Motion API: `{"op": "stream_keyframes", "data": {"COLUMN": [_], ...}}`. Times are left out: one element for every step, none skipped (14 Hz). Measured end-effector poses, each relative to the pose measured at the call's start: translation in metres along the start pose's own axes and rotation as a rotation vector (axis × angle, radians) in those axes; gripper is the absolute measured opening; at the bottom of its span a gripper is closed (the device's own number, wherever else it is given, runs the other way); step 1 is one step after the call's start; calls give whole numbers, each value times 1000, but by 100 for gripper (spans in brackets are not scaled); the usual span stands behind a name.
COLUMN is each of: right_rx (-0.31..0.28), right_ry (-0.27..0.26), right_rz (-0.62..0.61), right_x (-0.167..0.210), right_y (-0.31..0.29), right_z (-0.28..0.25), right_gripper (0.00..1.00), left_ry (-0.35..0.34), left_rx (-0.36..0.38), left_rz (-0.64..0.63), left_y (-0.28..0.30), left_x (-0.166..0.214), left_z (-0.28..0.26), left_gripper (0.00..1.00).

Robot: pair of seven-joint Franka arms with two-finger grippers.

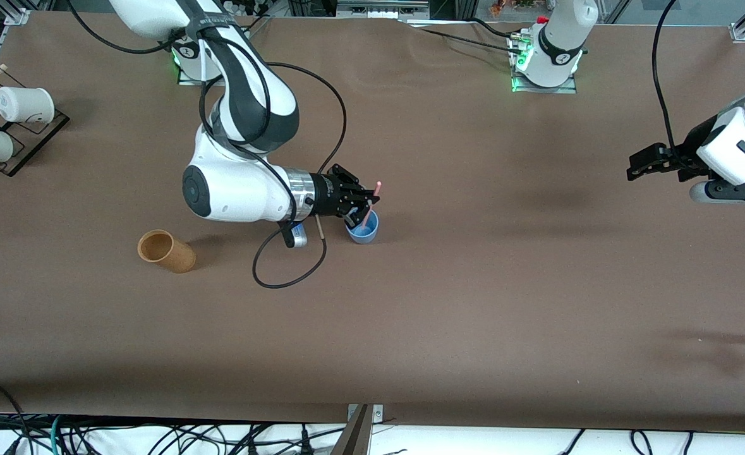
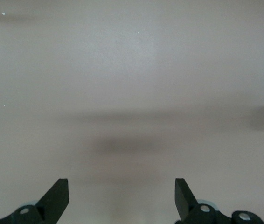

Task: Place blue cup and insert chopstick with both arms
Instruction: 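Carry the chopstick over the blue cup and lower it inside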

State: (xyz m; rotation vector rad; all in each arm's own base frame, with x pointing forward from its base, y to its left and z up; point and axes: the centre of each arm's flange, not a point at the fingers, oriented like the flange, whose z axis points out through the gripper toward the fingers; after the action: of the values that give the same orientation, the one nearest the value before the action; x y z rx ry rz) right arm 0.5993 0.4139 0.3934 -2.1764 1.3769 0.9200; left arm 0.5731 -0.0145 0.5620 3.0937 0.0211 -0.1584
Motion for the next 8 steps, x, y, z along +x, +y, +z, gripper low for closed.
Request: {"op": "stream_keyframes", "data": {"right_rx": [-22,-34,-41,-43,-44,-43,-39,-34], "right_ry": [-2,-3,-4,-4,-4,-3,-2,0], "right_rz": [-9,-11,-12,-14,-18,-23,-30,-36], "right_x": [4,6,8,9,10,11,12,14], "right_y": [3,4,5,6,6,6,6,5], "right_z": [3,4,5,6,7,7,5,4], "right_gripper": [8,8,8,8,8,8,8,8], "left_ry": [0,0,0,-1,-2,-1,-1,-1], "left_rx": [0,0,0,0,0,0,0,0], "left_rz": [0,0,0,0,0,0,0,0], "left_y": [0,0,0,0,0,0,0,0], "left_x": [0,0,0,0,1,1,1,1], "left_z": [0,0,0,1,1,1,1,1], "left_gripper": [100,100,100,100,100,100,100,100]}}
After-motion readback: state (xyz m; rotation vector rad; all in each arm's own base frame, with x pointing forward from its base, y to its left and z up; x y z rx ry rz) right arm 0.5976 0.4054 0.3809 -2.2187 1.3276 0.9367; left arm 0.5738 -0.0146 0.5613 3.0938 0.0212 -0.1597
